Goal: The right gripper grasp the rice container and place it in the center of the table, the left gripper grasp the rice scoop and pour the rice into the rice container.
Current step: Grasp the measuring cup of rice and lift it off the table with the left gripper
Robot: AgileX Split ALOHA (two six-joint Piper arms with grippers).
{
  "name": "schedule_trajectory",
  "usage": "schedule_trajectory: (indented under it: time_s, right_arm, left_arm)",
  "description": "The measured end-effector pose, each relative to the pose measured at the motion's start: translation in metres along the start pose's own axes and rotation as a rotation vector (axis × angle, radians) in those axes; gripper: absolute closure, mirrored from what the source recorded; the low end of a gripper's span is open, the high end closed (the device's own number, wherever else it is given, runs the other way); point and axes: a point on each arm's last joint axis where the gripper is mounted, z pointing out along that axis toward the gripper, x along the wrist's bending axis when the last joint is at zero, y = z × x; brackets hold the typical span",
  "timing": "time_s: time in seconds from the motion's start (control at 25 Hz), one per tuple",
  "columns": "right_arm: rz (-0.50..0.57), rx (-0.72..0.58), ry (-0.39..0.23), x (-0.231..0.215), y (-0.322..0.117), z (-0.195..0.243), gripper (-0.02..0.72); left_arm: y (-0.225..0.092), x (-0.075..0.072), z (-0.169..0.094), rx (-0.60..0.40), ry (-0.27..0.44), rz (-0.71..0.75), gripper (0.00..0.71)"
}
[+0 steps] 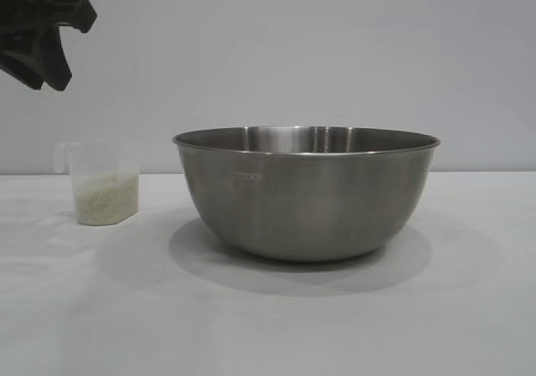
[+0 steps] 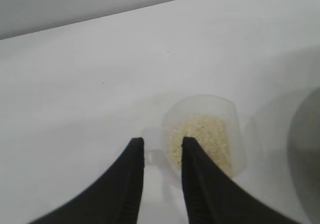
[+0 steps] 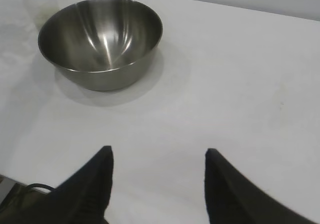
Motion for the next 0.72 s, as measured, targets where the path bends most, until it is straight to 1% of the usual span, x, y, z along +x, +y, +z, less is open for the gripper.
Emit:
schedule_trajectory:
  time_s: [0.16, 0.32, 0.4, 0.52, 0.6, 0.72]
  right_arm:
    - [0.000, 0.000, 0.000, 0.000, 0.000, 0.000, 0.313]
    - [0.000, 0.000, 0.000, 0.000, 0.000, 0.000, 0.313]
    - [0.000, 0.000, 0.000, 0.000, 0.000, 0.000, 0.313]
    - [0.000, 0.000, 0.000, 0.000, 0.000, 0.000, 0.313]
    - [0.000, 0.000, 0.000, 0.000, 0.000, 0.000, 0.313]
    - [0.000, 0.000, 0.000, 0.000, 0.000, 0.000, 0.313]
  left_arm:
    - [-0.028, 0.004, -0.007, -0.102, -0.008, -0.014, 0.557]
    - [-0.047, 0.005, 0.009, -0.179, -0.009, 0.002, 0.557]
    - [-0.063, 0.005, 0.020, -0.157, -0.011, 0.011, 0.557]
    - [-0.086, 0.007, 0.029, -0.079, -0.007, 0.014, 0.557]
    - [-0.096, 0.007, 0.032, -0.041, -0.001, 0.011, 0.557]
    - [-0.099, 0.009, 0.038, -0.035, 0.016, 0.001, 0.557]
